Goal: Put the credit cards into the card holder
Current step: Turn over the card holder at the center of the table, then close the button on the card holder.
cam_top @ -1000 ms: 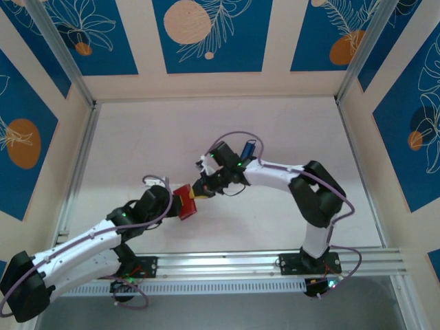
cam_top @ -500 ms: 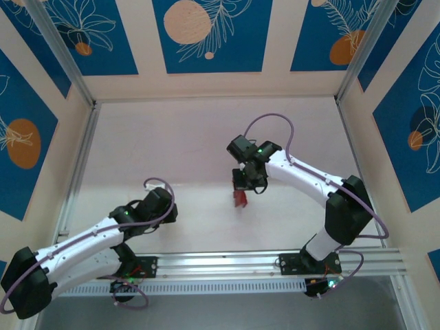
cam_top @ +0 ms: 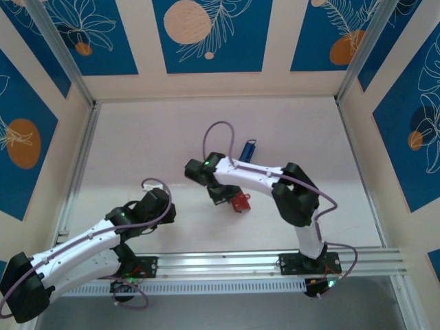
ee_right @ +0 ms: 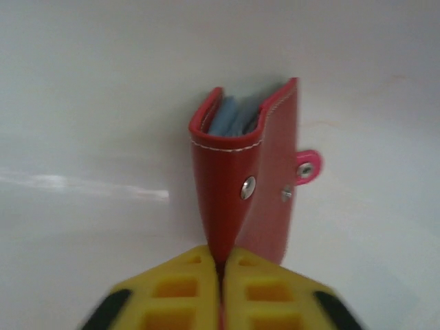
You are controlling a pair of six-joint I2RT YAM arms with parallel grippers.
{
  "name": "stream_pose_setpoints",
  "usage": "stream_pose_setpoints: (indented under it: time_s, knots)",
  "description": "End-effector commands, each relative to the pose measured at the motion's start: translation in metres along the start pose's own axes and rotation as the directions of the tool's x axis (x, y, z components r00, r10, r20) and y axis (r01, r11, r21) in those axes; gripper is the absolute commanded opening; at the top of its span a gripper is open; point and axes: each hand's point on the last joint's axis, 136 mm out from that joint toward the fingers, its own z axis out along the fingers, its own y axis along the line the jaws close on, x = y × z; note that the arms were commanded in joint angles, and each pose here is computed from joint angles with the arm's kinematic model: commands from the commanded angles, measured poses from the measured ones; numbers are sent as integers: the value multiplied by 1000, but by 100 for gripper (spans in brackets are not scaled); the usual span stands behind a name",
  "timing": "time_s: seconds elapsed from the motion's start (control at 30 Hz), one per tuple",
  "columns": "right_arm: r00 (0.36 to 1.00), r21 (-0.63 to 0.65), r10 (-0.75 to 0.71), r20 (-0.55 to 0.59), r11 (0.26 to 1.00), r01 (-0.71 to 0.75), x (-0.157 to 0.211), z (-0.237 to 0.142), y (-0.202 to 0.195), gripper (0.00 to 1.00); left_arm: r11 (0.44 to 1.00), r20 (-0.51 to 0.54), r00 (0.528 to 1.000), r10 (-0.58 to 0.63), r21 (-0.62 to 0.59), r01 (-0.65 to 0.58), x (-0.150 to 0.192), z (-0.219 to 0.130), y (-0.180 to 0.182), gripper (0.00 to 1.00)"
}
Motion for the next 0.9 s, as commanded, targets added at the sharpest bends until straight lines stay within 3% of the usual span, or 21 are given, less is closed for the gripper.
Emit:
stream_pose_setpoints:
  time_s: [0.0, 0.13, 0.23, 0.5, 0.67, 0.87]
  knots:
    - [998, -151, -54, 32, 987, 58, -6, -22, 43, 24, 999, 21, 1000, -3, -35, 4, -7, -9, 5, 20]
    - [997, -396, -44, 59, 916, 64, -9, -49, 62, 28, 999, 28, 1000, 8, -44, -7, -10, -12, 5, 21]
    - [996, -504, 21, 83, 864, 24, -12, -65, 42, 29, 998, 18, 998, 63, -13, -63, -17, -10, -10, 20]
    - [980, -455, 196, 25, 875, -164, -5, -29, -47, 28, 960, -48, 980, 192, 216, -177, -46, 19, -109, 18]
    - [962, -532, 271, -39, 809, -249, -1, -7, -60, 30, 924, -97, 964, 249, 321, -206, -56, 48, -170, 12]
    - [953, -619, 293, -70, 736, -272, -5, 3, -55, 32, 905, -175, 939, 295, 366, -216, -42, 81, -206, 11]
